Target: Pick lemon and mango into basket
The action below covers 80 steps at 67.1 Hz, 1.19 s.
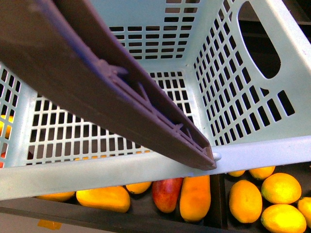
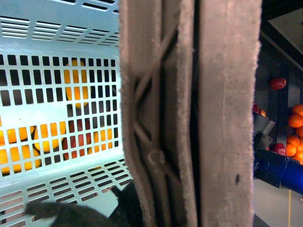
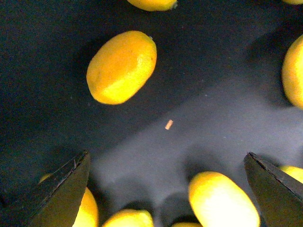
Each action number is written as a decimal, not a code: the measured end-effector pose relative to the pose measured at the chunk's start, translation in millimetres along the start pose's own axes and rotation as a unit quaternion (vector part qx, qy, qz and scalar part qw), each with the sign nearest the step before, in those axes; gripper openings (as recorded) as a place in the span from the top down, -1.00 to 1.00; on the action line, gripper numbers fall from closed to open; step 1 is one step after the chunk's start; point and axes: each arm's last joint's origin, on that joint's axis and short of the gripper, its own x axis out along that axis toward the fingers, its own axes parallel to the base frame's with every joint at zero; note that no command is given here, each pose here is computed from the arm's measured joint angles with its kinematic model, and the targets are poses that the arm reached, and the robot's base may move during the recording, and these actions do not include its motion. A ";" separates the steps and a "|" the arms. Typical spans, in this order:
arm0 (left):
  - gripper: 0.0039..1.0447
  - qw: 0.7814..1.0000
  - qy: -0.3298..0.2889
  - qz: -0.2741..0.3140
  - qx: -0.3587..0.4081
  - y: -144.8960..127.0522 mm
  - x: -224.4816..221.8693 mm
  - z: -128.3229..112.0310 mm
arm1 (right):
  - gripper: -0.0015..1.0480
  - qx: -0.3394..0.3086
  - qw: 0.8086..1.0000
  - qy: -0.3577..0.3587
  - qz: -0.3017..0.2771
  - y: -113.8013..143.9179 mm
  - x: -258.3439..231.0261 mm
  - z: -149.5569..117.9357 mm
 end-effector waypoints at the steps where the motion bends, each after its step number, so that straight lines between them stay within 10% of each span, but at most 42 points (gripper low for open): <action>1: 0.74 1.000 0.000 0.000 0.000 0.0 0.0 0.0 | -0.83 0.003 1.000 0.001 -0.001 1.6 2.3 1.0; 31: 0.74 1.000 0.000 0.000 0.000 0.0 0.0 0.0 | -0.83 0.175 0.983 0.028 -0.042 45.8 81.2 24.4; 65: 0.74 1.000 0.000 0.000 0.000 0.0 0.0 0.0 | -0.83 0.213 0.974 0.039 -0.060 56.8 111.4 33.1; 80: 0.74 1.000 0.000 0.000 0.000 0.0 0.0 0.0 | -0.30 0.207 0.974 0.054 -0.075 51.9 117.7 21.7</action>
